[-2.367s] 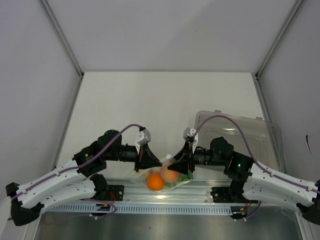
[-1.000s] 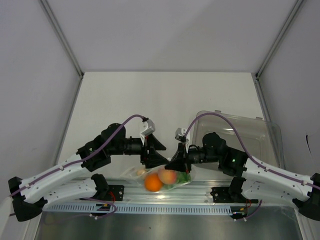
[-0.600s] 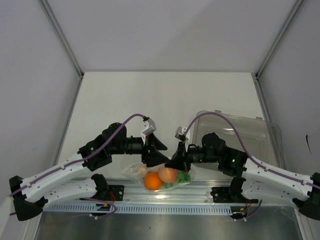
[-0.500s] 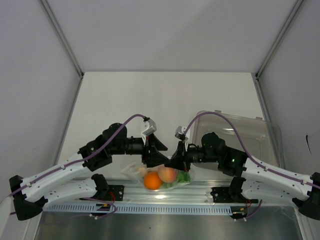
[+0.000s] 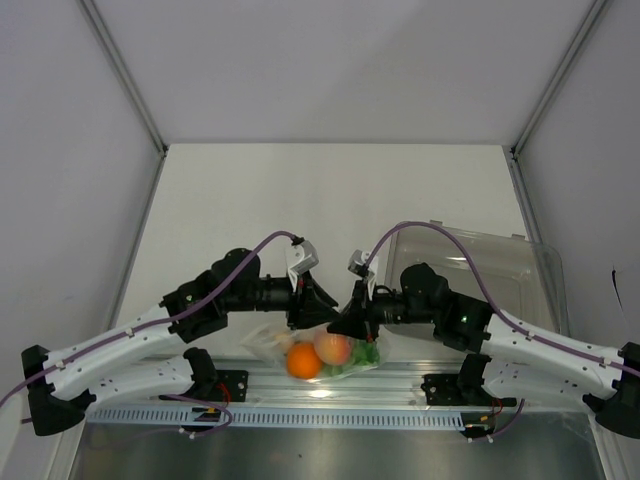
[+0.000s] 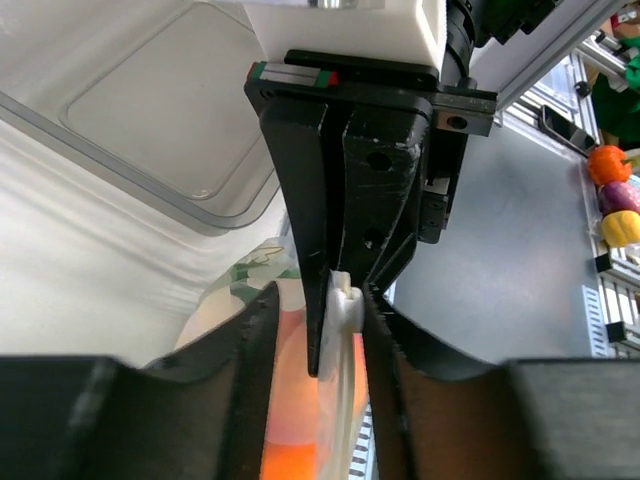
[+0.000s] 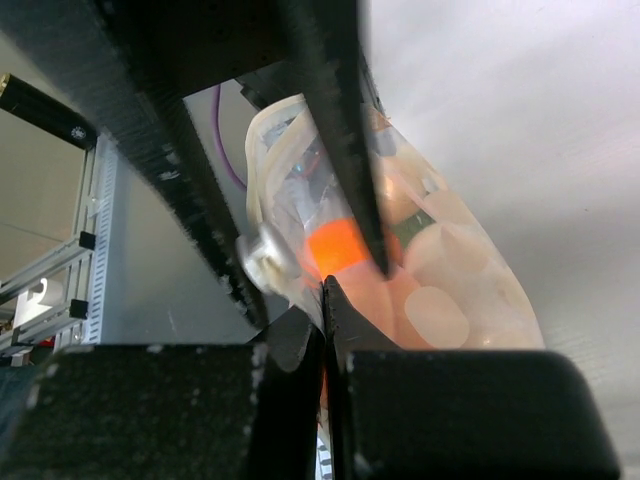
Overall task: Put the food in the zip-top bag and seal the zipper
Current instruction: Zip the zipper food storage bag at the center of the board.
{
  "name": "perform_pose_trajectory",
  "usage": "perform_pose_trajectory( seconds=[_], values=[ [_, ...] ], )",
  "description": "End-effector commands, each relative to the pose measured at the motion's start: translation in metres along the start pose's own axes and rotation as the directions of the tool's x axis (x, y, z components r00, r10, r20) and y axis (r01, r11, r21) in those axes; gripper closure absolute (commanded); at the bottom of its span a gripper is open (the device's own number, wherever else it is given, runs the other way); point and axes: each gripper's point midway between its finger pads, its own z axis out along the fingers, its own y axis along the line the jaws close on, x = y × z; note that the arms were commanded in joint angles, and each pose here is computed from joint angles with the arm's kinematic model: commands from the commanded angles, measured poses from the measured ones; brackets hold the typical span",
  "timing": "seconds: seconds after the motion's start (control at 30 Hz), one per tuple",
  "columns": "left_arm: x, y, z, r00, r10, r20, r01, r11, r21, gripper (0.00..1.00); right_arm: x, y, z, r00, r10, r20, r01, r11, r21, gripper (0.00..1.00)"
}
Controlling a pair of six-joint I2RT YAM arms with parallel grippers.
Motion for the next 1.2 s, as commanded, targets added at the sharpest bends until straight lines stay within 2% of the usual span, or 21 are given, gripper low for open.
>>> perform_pose_trajectory(
  seconds=[0.0,0.13,0.23,0.33,0.37,0.4,0.5,0.53,0.57,0.63,0.67,0.7,0.9,1.03,1.17],
  values=[
    [-0.016,-0.004,-0.003,0.999,0.031,0.032,-0.031,0.999,-0.011,0.65,-0.036,0.02,-0.005,0.992,-0.043,0.115,0.049,0.998,-0.047,1.0],
    [-0.013,-0.001,-0.005,0.999,0.026,0.02,-0.026,0.999,-0.027,0.8,-0.039,0.02,-0.01,0.987,-0.05,0.151,0.057,0.997,-0.042,1.0],
    [-0.009,-0.001,-0.006,1.0,0.022,0.009,-0.021,0.999,-0.028,0.84,-0.043,0.018,-0.015,0.979,-0.046,0.199,0.051,0.998,-0.023,1.0],
    [-0.007,-0.002,-0.007,1.0,0.021,0.007,-0.02,1.0,-0.019,0.93,-0.047,0.017,-0.019,0.97,-0.038,0.239,0.042,0.999,-0.013,1.0],
    [-0.007,-0.003,-0.008,1.0,0.022,0.009,-0.022,1.0,-0.015,0.99,-0.047,0.018,-0.02,0.969,-0.037,0.246,0.042,0.999,-0.015,1.0],
    [-0.007,-0.003,-0.008,1.0,0.022,0.011,-0.022,1.0,-0.014,0.99,-0.048,0.018,-0.021,0.967,-0.036,0.253,0.042,0.999,-0.015,1.0],
    [-0.01,-0.005,-0.01,0.999,0.021,0.025,-0.02,1.0,-0.015,0.98,-0.045,0.017,-0.019,0.97,-0.032,0.241,0.037,0.999,-0.019,1.0],
    [-0.011,-0.005,-0.01,0.999,0.022,0.028,-0.021,1.0,-0.014,0.85,-0.042,0.016,-0.016,0.974,-0.029,0.227,0.034,0.999,-0.02,1.0],
    [-0.014,-0.006,-0.011,0.999,0.023,0.034,-0.022,1.0,-0.014,0.78,-0.041,0.018,-0.015,0.975,-0.026,0.219,0.033,0.999,-0.026,1.0],
    [-0.017,-0.007,-0.01,0.999,0.019,0.041,-0.018,1.0,-0.015,0.68,-0.037,0.016,-0.011,0.979,-0.026,0.201,0.031,0.999,-0.021,1.0],
    [-0.017,-0.006,-0.01,0.999,0.019,0.041,-0.018,1.0,-0.016,0.59,-0.035,0.014,-0.008,0.981,-0.024,0.191,0.027,1.0,-0.014,1.0],
    [-0.021,-0.007,-0.011,0.999,0.017,0.051,-0.016,1.0,-0.019,0.58,-0.033,0.016,-0.006,0.983,-0.024,0.183,0.027,1.0,-0.015,1.0],
    [-0.028,-0.01,-0.011,0.998,0.018,0.065,-0.017,1.0,-0.012,0.56,-0.03,0.014,0.002,0.986,-0.032,0.164,0.031,0.999,0.008,1.0],
    [-0.025,-0.01,-0.01,0.998,0.017,0.055,-0.017,1.0,-0.009,0.66,-0.033,0.015,0.0,0.983,-0.038,0.178,0.036,0.999,0.014,1.0],
    [-0.021,-0.009,-0.011,0.999,0.014,0.046,-0.014,1.0,-0.01,0.66,-0.038,0.015,-0.005,0.979,-0.047,0.196,0.043,0.999,0.025,1.0]
  ],
)
